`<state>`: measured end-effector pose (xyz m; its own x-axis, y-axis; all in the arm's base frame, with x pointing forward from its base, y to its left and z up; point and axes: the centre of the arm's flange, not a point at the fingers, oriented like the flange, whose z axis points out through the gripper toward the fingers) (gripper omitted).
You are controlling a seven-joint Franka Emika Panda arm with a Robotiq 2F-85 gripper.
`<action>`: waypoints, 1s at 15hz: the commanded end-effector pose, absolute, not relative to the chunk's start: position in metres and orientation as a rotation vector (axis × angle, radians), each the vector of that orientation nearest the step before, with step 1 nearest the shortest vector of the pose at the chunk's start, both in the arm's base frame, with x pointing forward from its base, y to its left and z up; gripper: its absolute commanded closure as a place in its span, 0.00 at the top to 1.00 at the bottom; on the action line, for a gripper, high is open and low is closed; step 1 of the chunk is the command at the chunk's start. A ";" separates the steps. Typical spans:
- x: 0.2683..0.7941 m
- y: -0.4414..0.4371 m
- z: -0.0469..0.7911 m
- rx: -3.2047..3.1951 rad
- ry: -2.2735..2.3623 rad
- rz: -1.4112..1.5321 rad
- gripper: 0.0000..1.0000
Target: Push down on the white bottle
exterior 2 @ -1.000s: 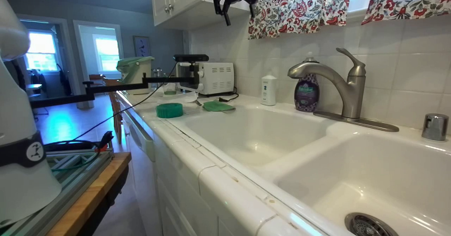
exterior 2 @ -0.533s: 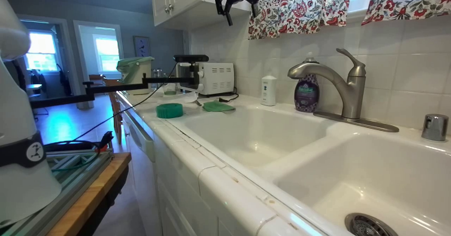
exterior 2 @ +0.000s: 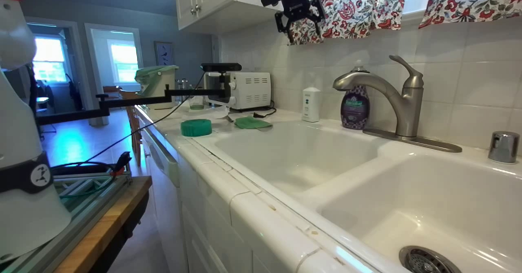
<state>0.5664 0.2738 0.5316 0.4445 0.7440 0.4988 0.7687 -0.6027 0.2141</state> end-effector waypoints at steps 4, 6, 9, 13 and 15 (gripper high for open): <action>0.598 0.324 0.536 -2.446 -1.472 -0.896 0.85; 0.602 0.333 0.531 -2.424 -1.486 -0.900 0.64; 0.611 0.336 0.521 -2.423 -1.489 -0.887 0.38; 0.623 0.337 0.509 -2.426 -1.485 -0.892 0.09; 0.628 0.340 0.505 -2.416 -1.482 -0.887 0.00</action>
<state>0.6136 0.3352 0.5064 0.3622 0.7452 0.5599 0.8373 -0.5241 0.1560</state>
